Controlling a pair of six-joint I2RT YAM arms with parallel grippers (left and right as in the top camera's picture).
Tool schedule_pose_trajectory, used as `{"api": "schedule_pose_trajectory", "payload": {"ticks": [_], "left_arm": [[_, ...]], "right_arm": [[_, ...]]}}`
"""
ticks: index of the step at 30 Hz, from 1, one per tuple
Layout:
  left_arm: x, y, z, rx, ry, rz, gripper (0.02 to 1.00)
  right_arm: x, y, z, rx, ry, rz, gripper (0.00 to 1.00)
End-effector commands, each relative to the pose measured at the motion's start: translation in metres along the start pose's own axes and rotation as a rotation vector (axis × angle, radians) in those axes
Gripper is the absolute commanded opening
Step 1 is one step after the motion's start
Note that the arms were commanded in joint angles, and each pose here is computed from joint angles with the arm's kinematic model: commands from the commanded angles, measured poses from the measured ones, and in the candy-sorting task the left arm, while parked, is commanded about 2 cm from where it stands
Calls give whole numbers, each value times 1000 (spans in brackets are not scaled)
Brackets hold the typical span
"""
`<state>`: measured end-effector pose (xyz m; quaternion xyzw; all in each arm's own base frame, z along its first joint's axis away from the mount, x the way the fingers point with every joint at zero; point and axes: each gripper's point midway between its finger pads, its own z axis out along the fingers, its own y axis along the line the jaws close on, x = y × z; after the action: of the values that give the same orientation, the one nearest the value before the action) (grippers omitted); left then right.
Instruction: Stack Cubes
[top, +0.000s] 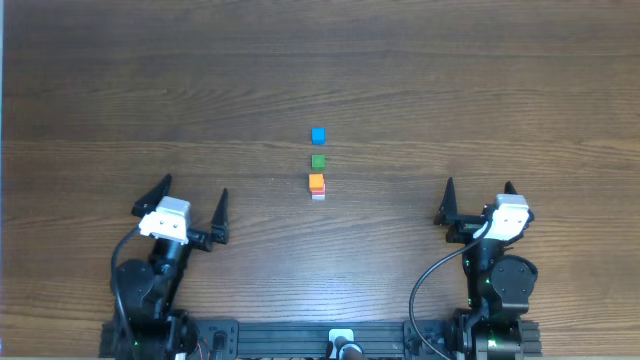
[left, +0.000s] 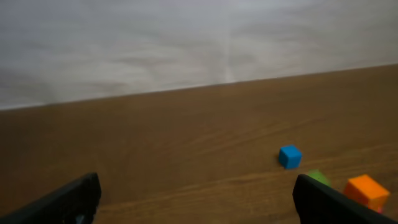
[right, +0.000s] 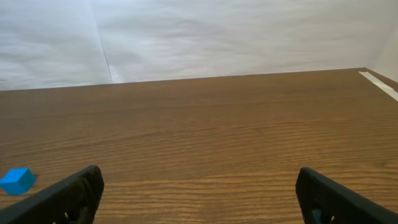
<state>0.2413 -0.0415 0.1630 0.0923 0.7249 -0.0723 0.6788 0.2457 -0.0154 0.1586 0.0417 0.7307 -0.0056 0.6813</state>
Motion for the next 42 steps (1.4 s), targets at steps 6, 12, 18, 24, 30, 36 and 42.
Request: {"api": "schedule_pose_trajectory", "payload": {"ticks": [6,12,18,24,30,36,42], "left_arm": [[1,-1,0,6,-13,16,1000],[1,-1,0,6,-12,16,1000],[1,-1,0,6,-12,16,1000],[1,-1,0,6,-12,16,1000],[1,-1,0,6,-12,16,1000],[1,-1,0,6,-12,16,1000],[1,-1,0,6,-12,16,1000]], "right_arm": [[3,0,0,0,7,5,993],[3,0,0,0,7,5,991],[1,4,0,-26,-1,10,993],[-51,52,-13,-317,-191,114,991],[-89,69,-32,-424,-244,150,991],[-145,61,-50,-342,-289,27,993],[-196,61,-41,-323,-166,54,991]]}}
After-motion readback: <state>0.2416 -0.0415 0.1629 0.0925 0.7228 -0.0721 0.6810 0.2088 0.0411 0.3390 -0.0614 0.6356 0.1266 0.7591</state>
